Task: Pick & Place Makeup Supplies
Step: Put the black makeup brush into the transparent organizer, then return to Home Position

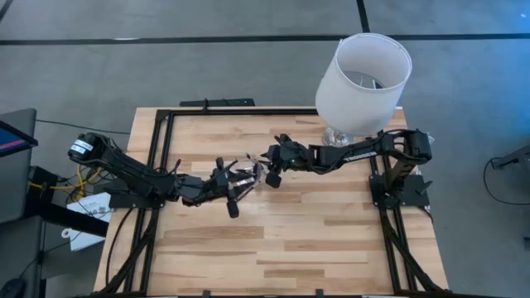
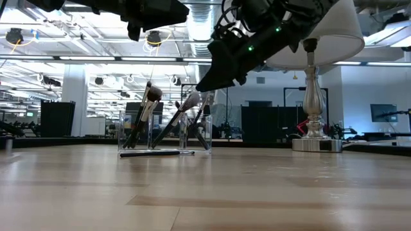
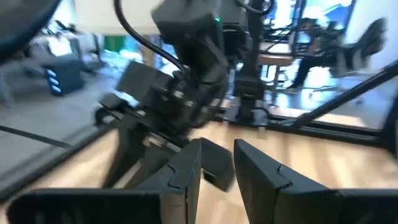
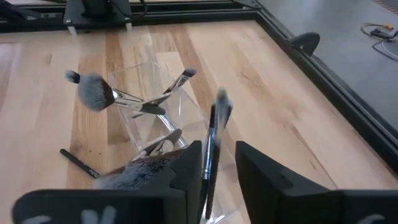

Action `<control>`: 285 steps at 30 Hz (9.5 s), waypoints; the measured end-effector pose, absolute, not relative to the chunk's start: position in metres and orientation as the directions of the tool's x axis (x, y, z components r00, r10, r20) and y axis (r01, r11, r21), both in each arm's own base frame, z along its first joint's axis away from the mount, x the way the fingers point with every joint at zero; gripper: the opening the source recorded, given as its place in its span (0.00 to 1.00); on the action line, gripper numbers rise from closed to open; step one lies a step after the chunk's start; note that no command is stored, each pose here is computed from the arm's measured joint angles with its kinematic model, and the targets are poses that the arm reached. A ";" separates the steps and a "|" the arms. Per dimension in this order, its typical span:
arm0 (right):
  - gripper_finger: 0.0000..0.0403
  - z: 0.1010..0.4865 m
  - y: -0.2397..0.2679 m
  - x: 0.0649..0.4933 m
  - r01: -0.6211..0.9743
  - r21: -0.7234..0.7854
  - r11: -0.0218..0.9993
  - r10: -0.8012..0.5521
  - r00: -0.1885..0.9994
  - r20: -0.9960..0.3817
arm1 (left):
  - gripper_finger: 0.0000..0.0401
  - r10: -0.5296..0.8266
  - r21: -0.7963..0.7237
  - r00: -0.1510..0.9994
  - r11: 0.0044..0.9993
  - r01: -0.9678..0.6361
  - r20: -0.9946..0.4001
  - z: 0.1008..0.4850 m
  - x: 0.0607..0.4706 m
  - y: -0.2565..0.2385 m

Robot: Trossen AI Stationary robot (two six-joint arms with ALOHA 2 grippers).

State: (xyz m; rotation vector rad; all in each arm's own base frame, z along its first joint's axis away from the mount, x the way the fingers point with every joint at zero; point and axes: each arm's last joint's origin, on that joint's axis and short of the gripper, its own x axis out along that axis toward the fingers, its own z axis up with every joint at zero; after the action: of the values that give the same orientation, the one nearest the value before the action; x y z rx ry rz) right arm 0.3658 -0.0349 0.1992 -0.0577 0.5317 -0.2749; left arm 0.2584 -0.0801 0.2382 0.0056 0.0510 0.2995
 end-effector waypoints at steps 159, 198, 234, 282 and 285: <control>0.13 0.193 0.018 0.347 -0.487 0.114 0.866 0.480 0.873 0.083 | 0.03 0.404 0.173 0.914 0.903 -0.394 -0.028 0.199 0.254 -0.152; 0.03 0.276 0.001 0.418 -0.030 -0.257 0.966 -0.184 0.616 -0.766 | 0.24 0.629 0.084 0.778 0.776 -0.626 -0.013 0.200 0.253 -0.141; 0.44 0.390 0.044 0.334 -0.002 -0.444 0.896 -0.314 0.705 -0.636 | 0.24 0.684 -0.049 0.728 0.730 -0.682 0.050 0.311 0.178 -0.114; 0.33 0.282 0.016 0.054 -0.044 -0.034 0.998 0.045 0.999 0.001 | 0.10 -0.165 0.164 0.973 0.977 0.139 0.160 0.282 0.083 -0.017; 0.33 0.272 0.016 0.054 -0.045 -0.035 0.998 0.045 0.999 -0.002 | 0.10 -0.166 0.164 0.977 0.976 0.143 0.137 0.275 0.087 -0.018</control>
State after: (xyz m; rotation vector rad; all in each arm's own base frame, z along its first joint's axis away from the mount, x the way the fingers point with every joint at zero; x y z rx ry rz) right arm 0.0536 0.0162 0.2725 -0.0350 0.0009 0.0453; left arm 0.0865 -0.0183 0.2746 0.1545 -0.1505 -0.1560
